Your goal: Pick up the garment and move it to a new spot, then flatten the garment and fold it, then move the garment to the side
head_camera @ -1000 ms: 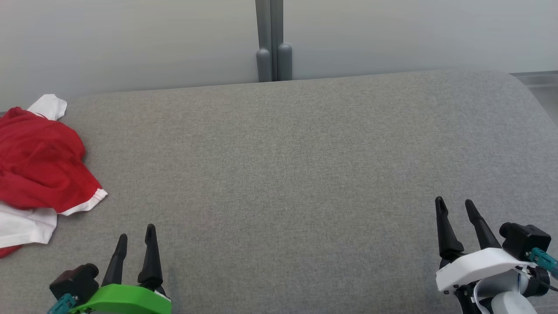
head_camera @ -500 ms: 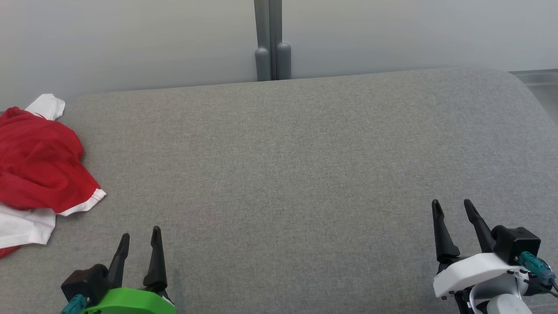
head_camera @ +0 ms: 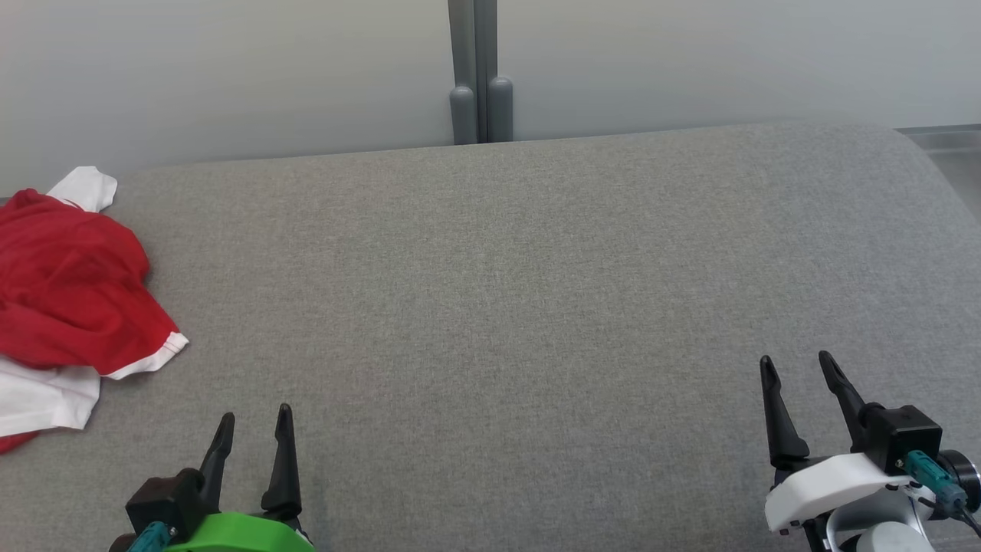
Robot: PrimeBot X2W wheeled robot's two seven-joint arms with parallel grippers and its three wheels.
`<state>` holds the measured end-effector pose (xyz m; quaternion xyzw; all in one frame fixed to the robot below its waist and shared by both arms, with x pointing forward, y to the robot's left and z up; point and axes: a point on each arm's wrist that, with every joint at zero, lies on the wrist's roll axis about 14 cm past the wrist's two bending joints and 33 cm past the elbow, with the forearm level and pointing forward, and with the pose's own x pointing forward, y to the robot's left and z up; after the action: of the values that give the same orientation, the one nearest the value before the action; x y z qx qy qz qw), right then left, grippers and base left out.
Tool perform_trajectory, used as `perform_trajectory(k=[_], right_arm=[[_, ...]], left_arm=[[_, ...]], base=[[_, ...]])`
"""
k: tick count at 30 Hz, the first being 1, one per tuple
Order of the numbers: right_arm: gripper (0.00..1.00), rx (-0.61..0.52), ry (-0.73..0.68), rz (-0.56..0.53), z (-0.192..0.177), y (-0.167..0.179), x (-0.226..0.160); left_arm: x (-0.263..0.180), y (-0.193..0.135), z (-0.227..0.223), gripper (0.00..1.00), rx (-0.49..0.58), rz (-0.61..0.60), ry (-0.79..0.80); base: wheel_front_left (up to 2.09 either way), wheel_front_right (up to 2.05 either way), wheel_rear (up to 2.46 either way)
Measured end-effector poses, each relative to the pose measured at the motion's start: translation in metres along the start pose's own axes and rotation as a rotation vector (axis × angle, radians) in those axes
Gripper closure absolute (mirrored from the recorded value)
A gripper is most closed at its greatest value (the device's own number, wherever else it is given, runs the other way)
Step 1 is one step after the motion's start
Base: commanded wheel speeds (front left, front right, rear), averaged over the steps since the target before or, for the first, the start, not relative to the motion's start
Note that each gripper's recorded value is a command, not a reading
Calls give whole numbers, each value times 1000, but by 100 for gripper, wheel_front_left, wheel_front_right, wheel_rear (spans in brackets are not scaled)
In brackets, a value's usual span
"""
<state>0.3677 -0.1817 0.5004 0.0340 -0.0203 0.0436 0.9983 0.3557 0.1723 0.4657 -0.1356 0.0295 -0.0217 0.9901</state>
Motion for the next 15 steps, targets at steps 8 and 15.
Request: perform_trajectory(k=[8, 15], right_arm=[[0, -40, 0, 8, -1, 0, -2], [0, -80, -1, 21, -3, 2, -2]], left_arm=[[-2, -1, 0, 0, 43, -9, -5], [-2, -2, -2, 0, 78, -18, -5]], base=[[0, 0, 0], [0, 0, 0]])
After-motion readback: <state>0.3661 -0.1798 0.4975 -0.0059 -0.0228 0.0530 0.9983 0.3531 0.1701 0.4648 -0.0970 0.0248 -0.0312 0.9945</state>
